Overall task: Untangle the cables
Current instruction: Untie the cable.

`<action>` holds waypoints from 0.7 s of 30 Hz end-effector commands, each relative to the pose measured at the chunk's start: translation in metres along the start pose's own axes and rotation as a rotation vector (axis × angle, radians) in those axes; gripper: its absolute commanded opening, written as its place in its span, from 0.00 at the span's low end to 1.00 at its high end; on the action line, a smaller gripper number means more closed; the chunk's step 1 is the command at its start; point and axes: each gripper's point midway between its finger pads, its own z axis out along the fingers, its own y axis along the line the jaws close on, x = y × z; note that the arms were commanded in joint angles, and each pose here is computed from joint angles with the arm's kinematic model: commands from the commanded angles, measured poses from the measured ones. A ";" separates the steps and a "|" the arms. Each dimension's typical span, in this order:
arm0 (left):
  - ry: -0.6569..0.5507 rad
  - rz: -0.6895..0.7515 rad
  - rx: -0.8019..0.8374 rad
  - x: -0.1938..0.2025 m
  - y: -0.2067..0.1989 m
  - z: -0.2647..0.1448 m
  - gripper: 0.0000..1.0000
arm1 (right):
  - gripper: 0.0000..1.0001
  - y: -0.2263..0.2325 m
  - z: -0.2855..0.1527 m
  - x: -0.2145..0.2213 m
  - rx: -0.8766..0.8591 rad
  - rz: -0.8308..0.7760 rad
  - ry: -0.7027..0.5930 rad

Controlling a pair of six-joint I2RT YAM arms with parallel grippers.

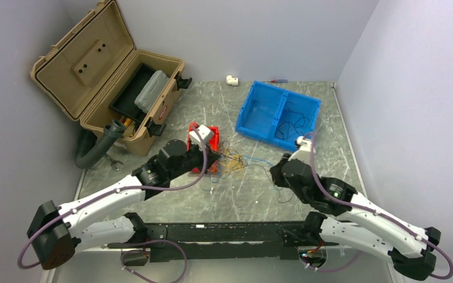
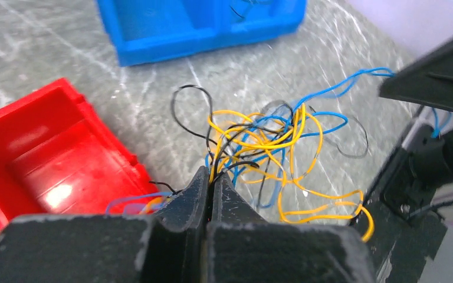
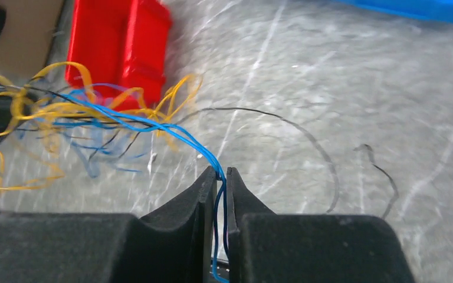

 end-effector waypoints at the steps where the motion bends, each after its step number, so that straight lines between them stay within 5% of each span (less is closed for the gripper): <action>1: -0.067 -0.106 -0.143 -0.016 0.030 -0.024 0.00 | 0.12 -0.070 -0.022 -0.016 0.249 0.215 -0.179; 7: -0.056 -0.172 -0.252 -0.012 0.048 -0.043 0.00 | 0.15 -0.109 -0.050 -0.030 0.290 0.373 -0.327; 16: -0.060 -0.171 -0.273 -0.018 0.050 -0.054 0.00 | 0.37 -0.091 -0.048 -0.037 0.231 0.241 -0.293; 21: -0.052 -0.122 -0.133 -0.024 0.026 -0.050 0.00 | 0.72 -0.047 -0.031 -0.033 0.065 0.073 -0.219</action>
